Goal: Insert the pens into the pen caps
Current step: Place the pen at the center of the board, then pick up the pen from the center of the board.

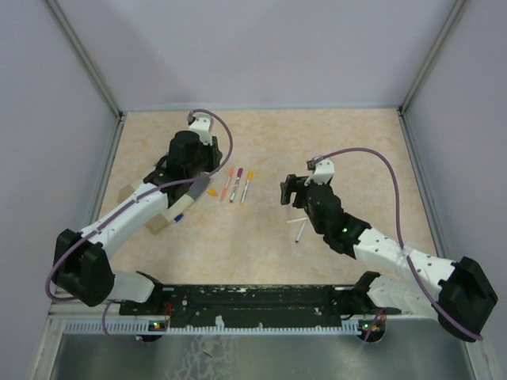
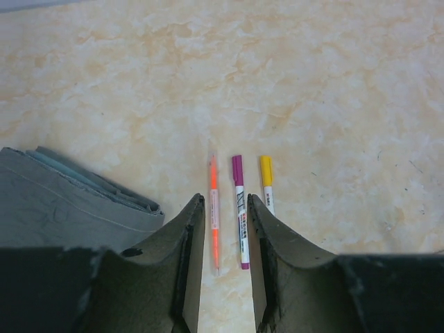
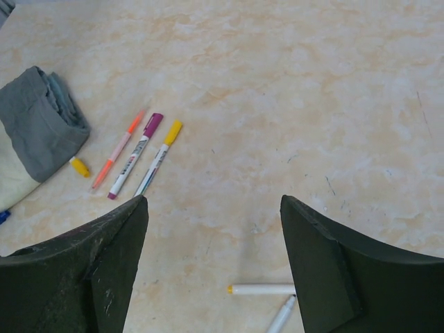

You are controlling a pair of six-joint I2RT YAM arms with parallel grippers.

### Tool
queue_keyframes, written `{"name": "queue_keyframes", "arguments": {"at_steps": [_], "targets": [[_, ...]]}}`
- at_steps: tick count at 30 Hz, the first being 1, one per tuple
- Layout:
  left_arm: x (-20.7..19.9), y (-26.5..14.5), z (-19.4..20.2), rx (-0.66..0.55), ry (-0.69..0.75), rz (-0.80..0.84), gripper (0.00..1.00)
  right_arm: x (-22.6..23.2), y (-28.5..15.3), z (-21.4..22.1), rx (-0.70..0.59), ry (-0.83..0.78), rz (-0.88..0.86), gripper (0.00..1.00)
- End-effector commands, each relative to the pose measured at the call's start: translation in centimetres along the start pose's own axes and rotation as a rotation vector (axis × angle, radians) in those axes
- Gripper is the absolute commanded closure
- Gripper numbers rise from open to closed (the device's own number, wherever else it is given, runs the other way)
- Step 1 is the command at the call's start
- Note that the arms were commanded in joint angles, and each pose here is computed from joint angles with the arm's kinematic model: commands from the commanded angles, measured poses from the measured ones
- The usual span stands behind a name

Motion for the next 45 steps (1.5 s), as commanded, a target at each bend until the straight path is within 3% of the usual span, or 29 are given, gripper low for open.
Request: {"name": "queue_keyframes", "arguments": {"at_steps": [1, 10, 16, 19, 20, 29, 41, 45], "targets": [[0.2, -2.1, -0.5, -0.040, -0.049, 0.027, 0.64, 0.9, 1.1, -3.3, -0.135, -0.001, -0.012, 0.23], [-0.3, -5.0, -1.8, -0.146, -0.161, 0.096, 0.54, 2.7, 1.1, -6.5, -0.215, 0.073, -0.069, 0.23], [-0.7, -6.5, -3.7, -0.222, -0.254, 0.127, 0.28, 4.4, -0.3, -10.8, -0.314, 0.130, -0.168, 0.22], [-0.7, -7.2, -4.5, -0.252, -0.307, 0.133, 0.03, 5.6, -1.0, -12.9, -0.363, 0.179, -0.231, 0.22], [-0.8, -7.4, -4.8, -0.259, -0.330, 0.135, 0.00, 6.0, -1.2, -13.6, -0.385, 0.204, -0.260, 0.22], [-0.7, -8.1, -6.1, -0.224, -0.586, 0.159, 0.00, 11.3, -4.1, -19.1, -0.559, 0.344, -0.448, 0.21], [-1.1, -10.1, -8.6, -0.410, -0.768, 0.279, 0.00, 17.1, -5.6, -23.5, -0.772, 0.537, -0.647, 0.21], [-1.3, -10.9, -10.0, -0.483, -0.752, 0.329, 0.00, 19.2, -5.0, -24.0, -0.830, 0.543, -0.659, 0.20]]}}
Point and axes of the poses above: each gripper's point midway between its finger pads, its own y axis out along the fingers, its own x axis along the line the jaws close on, z = x × y, the point moved 5 cm from there along -y, back along the fingers, and after that the axes turned 1 degree about y, right-handed, at the moved point
